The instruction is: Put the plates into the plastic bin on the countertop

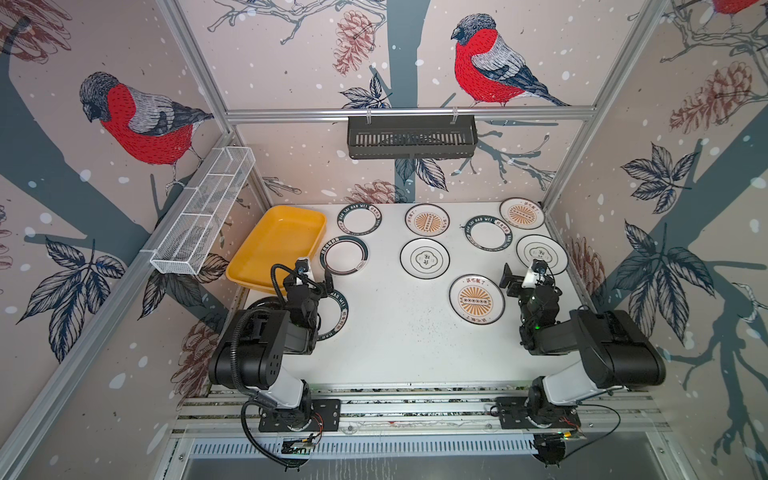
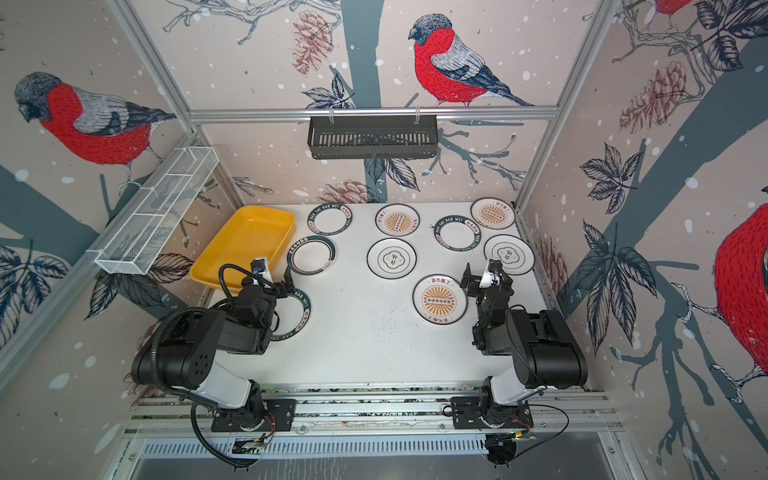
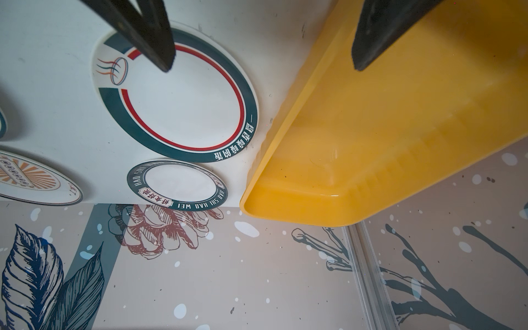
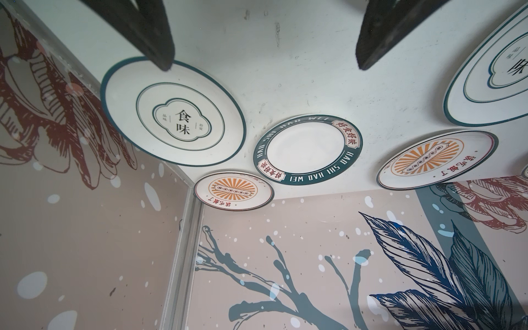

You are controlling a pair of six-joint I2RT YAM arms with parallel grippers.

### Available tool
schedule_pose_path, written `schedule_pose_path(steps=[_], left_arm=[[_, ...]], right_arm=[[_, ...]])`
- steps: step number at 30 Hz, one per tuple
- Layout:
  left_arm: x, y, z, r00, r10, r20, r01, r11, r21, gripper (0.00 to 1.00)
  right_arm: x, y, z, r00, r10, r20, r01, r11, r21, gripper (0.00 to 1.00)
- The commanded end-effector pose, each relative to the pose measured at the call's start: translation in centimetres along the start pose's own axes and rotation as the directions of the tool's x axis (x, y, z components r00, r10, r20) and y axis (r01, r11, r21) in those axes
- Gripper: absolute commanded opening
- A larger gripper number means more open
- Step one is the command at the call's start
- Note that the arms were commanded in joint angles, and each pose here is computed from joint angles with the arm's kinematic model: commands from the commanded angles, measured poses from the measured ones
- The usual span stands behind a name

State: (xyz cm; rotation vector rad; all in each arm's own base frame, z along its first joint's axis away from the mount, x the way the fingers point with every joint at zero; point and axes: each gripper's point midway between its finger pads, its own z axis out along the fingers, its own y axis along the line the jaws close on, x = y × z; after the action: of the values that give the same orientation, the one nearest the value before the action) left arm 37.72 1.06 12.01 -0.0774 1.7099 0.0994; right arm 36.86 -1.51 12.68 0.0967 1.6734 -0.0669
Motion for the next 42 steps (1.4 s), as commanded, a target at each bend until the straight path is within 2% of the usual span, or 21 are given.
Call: schedule_pose_path(steps=[1, 28, 34, 37, 40, 42], left_arm=[[-0.9, -0.2, -0.1, 0.999, 0.002, 0.037, -0.002, 1.0, 0.01, 0.96], [-1.0, -0.1, -0.2, 0.999, 0.0, 0.041, 0.0, 1.0, 0.008, 0.96], [-4.2, 0.5, -0.4, 0.999, -0.011, 0.048, 0.012, 0.999, -0.03, 0.96], [-7.2, -0.3, -0.7, 0.999, -0.039, 0.028, 0.038, 0.999, 0.015, 0.96], [-10.6, -2.0, -1.5, 0.988, -0.155, 0.007, 0.153, 0.982, 0.108, 0.96], [-12.2, -3.0, -2.2, 0.973, -0.227, -0.028, 0.229, 0.965, 0.129, 0.96]], right_arm=[[-0.4, -0.1, 0.1, 1.0, -0.005, 0.014, 0.005, 1.0, 0.006, 0.99], [-0.3, -0.2, 0.1, 1.0, 0.0, 0.011, 0.0, 1.0, 0.006, 1.0], [-1.8, -0.3, 0.0, 1.0, -0.013, 0.02, 0.012, 0.999, 0.047, 1.0], [-3.9, 0.8, 0.4, 0.999, -0.046, -0.005, 0.046, 0.998, 0.048, 0.99], [-7.6, 3.6, -0.1, 0.997, 0.071, 0.012, -0.07, 0.995, -0.074, 0.99], [-10.0, 5.8, -0.7, 0.974, 0.226, 0.007, -0.221, 0.96, -0.171, 0.99]])
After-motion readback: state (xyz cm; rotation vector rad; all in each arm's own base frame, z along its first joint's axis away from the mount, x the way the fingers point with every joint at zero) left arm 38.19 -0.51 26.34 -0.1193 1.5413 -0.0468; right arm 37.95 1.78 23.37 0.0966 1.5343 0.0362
